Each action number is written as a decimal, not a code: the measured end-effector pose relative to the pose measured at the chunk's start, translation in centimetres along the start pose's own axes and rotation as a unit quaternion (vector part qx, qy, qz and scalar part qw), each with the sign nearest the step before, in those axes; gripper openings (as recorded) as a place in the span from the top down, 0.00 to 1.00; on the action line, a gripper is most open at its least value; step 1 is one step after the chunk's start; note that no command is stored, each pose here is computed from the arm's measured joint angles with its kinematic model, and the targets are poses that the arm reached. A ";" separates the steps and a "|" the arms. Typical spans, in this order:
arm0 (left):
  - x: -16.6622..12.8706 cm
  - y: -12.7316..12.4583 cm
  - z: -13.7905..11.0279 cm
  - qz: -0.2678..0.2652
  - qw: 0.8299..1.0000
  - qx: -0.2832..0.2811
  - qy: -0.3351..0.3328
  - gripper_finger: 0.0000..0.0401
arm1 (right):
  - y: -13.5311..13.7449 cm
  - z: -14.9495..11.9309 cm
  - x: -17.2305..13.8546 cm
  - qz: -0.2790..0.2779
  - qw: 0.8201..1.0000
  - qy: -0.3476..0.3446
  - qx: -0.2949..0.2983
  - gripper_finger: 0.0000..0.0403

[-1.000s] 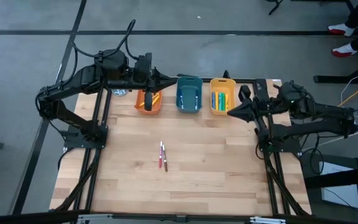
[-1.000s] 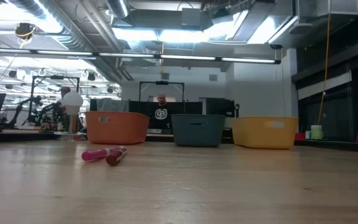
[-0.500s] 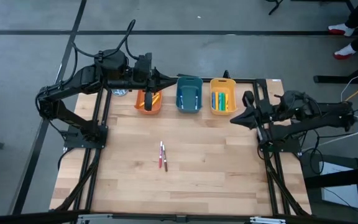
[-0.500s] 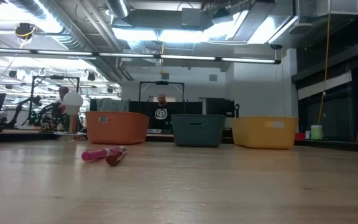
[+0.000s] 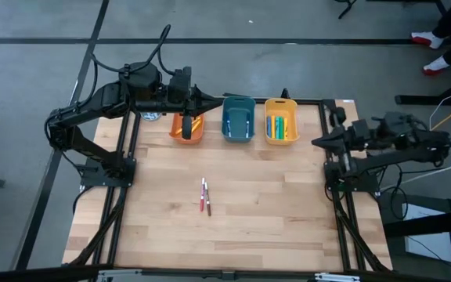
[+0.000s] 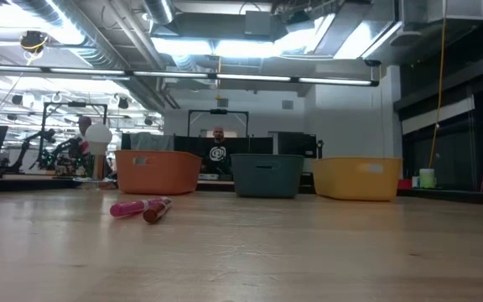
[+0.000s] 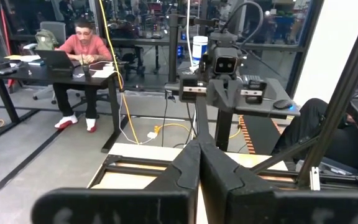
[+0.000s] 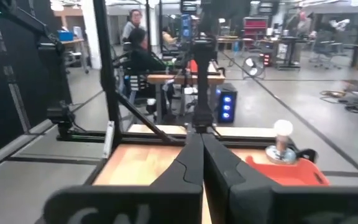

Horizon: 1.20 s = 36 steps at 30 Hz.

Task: Pick & Place Markers
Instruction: Put the pink marker pen into the blue bin

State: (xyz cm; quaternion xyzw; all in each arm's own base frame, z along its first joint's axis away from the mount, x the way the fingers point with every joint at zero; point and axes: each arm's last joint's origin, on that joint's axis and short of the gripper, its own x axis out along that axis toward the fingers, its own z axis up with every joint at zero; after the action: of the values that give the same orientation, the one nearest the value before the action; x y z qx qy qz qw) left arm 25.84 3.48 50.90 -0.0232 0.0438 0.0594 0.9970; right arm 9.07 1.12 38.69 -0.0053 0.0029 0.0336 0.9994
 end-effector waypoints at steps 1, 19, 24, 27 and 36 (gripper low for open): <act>0.0 0.0 0.0 0.000 1.000 0.000 0.000 0.99 | -0.1 -0.1 -0.3 -0.007 1.000 0.006 -0.002 1.00; 0.0 0.0 0.3 0.000 1.000 0.000 -0.013 0.99 | -0.7 -0.8 -5.6 -0.052 0.998 -0.012 -0.024 1.00; 0.0 0.0 0.3 0.000 1.000 0.000 -0.013 0.98 | -0.9 -1.0 -6.8 -0.064 0.997 -0.023 -0.022 0.97; 0.0 0.0 0.3 0.000 1.000 0.000 -0.013 0.99 | -1.0 -1.2 -7.3 -0.069 0.997 -0.025 -0.019 0.96; 0.0 0.0 0.2 0.000 1.000 0.001 -0.009 0.98 | -1.0 -1.3 -7.4 -0.069 0.997 -0.018 -0.022 0.95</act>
State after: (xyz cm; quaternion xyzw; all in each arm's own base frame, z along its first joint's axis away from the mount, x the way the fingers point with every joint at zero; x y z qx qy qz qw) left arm 25.85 3.49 51.07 -0.0222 0.0349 0.0594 0.9974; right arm 1.72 -0.38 37.40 -0.0272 -0.0159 -0.0354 0.9989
